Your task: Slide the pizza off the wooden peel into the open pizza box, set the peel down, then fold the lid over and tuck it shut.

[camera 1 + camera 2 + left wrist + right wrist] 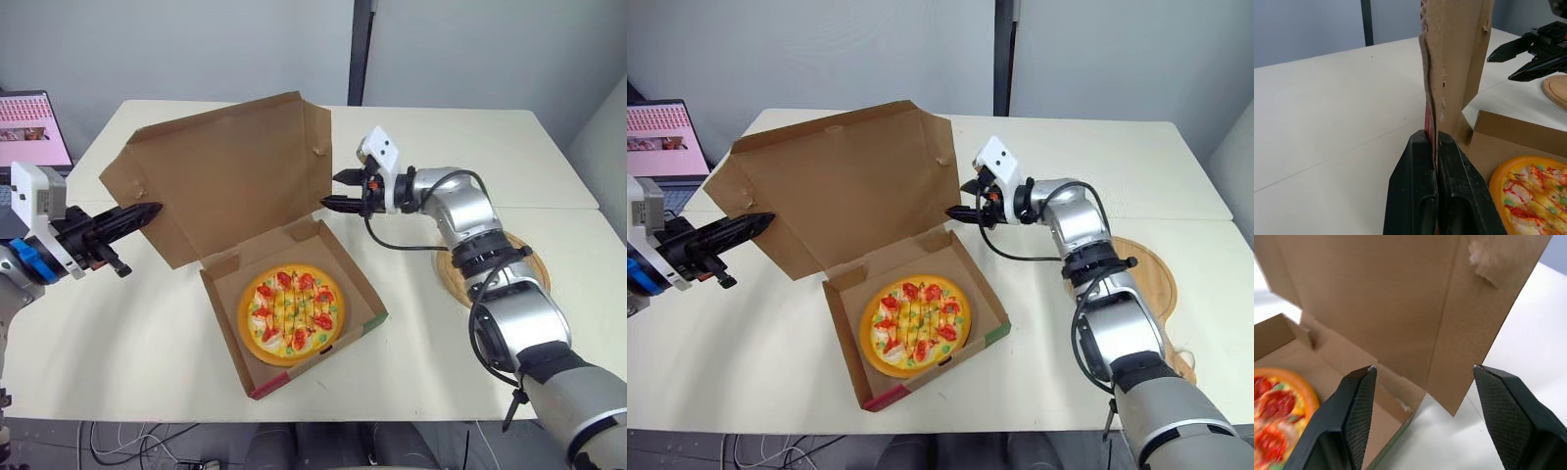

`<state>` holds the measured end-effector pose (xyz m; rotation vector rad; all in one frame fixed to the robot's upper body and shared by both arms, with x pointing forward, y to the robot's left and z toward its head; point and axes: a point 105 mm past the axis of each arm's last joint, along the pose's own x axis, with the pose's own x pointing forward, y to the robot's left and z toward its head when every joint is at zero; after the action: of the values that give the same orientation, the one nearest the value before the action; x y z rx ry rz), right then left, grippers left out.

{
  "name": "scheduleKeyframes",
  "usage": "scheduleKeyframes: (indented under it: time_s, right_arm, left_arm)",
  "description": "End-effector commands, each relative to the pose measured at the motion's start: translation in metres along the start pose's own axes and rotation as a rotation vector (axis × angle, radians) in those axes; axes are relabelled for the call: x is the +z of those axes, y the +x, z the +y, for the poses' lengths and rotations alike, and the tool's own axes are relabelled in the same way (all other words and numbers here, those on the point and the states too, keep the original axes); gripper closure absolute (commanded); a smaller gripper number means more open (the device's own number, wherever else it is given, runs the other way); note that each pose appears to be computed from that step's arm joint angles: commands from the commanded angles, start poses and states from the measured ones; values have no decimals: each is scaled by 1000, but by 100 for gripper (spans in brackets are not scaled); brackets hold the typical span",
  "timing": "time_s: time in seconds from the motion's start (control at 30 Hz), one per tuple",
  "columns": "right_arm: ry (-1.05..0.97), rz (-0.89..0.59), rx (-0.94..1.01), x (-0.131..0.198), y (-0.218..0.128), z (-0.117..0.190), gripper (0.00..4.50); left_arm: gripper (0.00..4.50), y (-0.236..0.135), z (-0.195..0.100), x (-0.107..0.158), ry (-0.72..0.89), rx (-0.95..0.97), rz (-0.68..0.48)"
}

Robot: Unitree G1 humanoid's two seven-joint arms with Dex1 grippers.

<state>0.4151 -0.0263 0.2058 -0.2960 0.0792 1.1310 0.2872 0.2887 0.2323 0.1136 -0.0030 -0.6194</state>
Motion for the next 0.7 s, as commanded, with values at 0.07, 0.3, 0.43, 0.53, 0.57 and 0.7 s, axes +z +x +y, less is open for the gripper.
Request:
scheduleKeyframes:
  time_s: [0.07, 0.3, 0.43, 0.53, 0.57, 0.7]
  right_arm:
    - [-48, -112, -31, 34, -1, -7, 111]
    - [-80, -122, -100, 40, -5, -20, 111]
    - [-88, -122, -99, 40, -9, -23, 111]
    - [-71, -140, -68, 43, -7, -18, 111]
    - [-66, -144, -59, 44, -4, -16, 111]
    - [-56, -144, -29, 43, 8, -7, 127]
  left_arm:
    - [450, -6, -3, 15, 51, -6, -38]
    - [450, -7, -3, 14, 53, -10, -32]
    - [450, -7, -2, 14, 54, -10, -31]
    - [450, -7, -2, 14, 48, -10, -33]
    - [450, -7, -2, 14, 47, -12, -33]
    - [450, -5, -3, 14, 42, -16, -35]
